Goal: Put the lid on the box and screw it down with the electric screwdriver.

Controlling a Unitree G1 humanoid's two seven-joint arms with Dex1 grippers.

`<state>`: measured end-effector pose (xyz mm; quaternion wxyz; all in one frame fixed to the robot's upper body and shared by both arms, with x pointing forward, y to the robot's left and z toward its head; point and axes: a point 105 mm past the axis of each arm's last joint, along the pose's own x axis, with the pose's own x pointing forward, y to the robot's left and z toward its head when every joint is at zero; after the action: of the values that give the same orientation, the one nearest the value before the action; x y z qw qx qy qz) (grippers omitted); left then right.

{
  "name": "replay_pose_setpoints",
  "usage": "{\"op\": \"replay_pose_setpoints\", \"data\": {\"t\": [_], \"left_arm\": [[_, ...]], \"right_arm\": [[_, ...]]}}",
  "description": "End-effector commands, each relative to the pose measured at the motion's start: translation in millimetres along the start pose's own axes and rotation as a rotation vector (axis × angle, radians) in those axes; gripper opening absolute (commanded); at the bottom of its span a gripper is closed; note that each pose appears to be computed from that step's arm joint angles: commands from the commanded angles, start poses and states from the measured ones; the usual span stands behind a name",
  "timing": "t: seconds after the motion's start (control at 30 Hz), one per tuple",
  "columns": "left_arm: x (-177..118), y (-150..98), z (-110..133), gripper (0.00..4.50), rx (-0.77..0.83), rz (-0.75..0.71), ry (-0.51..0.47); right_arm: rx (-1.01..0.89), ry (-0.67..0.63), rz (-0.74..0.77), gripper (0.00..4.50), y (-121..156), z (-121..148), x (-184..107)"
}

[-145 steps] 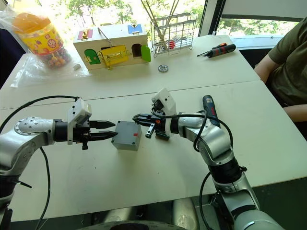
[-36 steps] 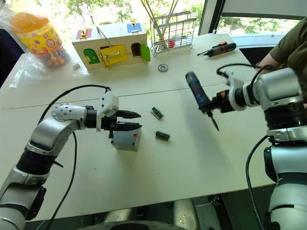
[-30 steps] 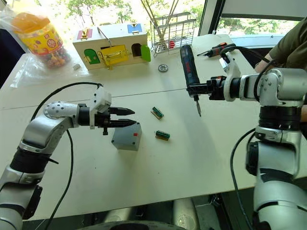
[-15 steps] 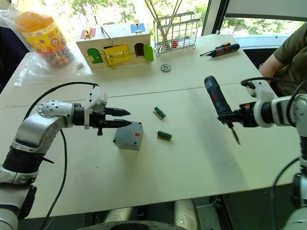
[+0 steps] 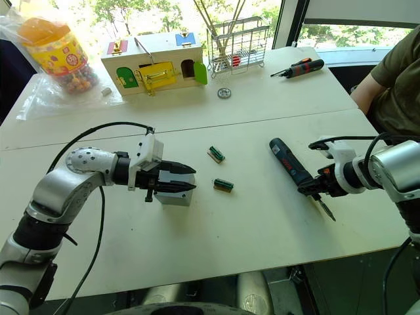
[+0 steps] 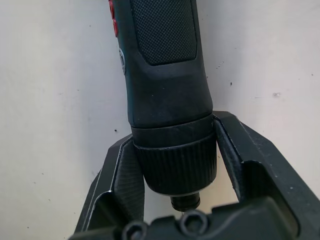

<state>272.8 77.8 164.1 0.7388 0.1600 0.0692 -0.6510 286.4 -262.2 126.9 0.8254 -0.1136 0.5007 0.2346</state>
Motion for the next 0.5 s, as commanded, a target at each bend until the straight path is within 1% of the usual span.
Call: {"op": "replay_pose_setpoints", "data": {"t": [0.03,0.07,0.1,0.17,0.3,0.5], "left_arm": [[2,1,2,1.86,0.035,0.006,-0.003],[2,2,2,1.86,0.036,0.013,-0.003],[2,4,2,1.86,0.037,0.019,-0.004],[3,6,2,1.86,0.04,0.028,-0.008],[6,6,1,1.86,0.041,0.031,-0.012],[8,3,-2,1.86,0.03,0.048,-0.02]], "right_arm": [[-0.05,-0.028,-0.026,3.97,-3,13,-12],[-0.048,-0.036,-0.027,4.37,-4,18,-13],[-0.045,-0.041,-0.026,4.45,-5,22,-14],[-0.037,-0.038,-0.017,4.45,-7,28,-13],[-0.041,-0.007,0.002,4.45,-7,30,-7],[-0.089,0.106,0.018,4.45,-3,13,5]]}}
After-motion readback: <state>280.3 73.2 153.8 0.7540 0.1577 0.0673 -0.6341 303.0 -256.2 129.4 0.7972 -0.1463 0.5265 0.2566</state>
